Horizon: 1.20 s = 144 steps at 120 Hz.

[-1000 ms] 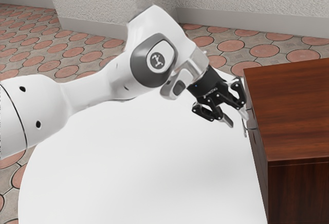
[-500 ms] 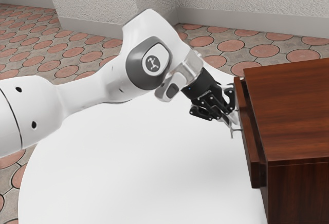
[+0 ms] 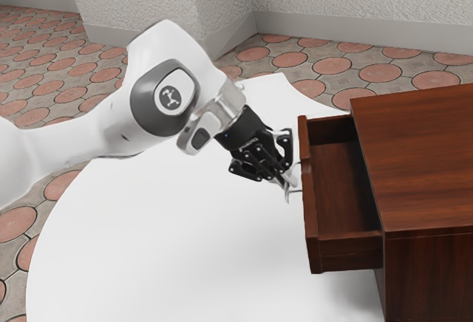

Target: Pull the drawer handle with one arm to open the drawer

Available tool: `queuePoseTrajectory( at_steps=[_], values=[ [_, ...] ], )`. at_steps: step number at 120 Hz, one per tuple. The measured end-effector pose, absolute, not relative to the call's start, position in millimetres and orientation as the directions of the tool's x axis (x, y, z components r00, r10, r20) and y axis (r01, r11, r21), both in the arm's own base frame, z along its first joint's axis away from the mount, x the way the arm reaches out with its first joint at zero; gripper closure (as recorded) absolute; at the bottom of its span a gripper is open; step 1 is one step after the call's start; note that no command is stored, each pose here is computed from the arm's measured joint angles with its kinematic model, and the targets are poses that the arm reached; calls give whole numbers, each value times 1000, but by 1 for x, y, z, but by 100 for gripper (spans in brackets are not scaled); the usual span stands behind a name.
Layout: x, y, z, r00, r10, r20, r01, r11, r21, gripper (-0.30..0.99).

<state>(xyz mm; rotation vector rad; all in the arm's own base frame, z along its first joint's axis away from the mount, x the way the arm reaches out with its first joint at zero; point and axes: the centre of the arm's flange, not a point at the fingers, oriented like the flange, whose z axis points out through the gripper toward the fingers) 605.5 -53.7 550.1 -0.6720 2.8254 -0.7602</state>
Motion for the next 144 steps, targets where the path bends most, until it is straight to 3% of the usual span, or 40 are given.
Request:
queuePoseTrajectory(
  at_steps=[67,144],
  values=[
    [559,-3,558,-862,-507,-24,-430,754,-497,73],
    [548,-5,561,-868,-497,-26,-420,759,-497,68]
  ],
)
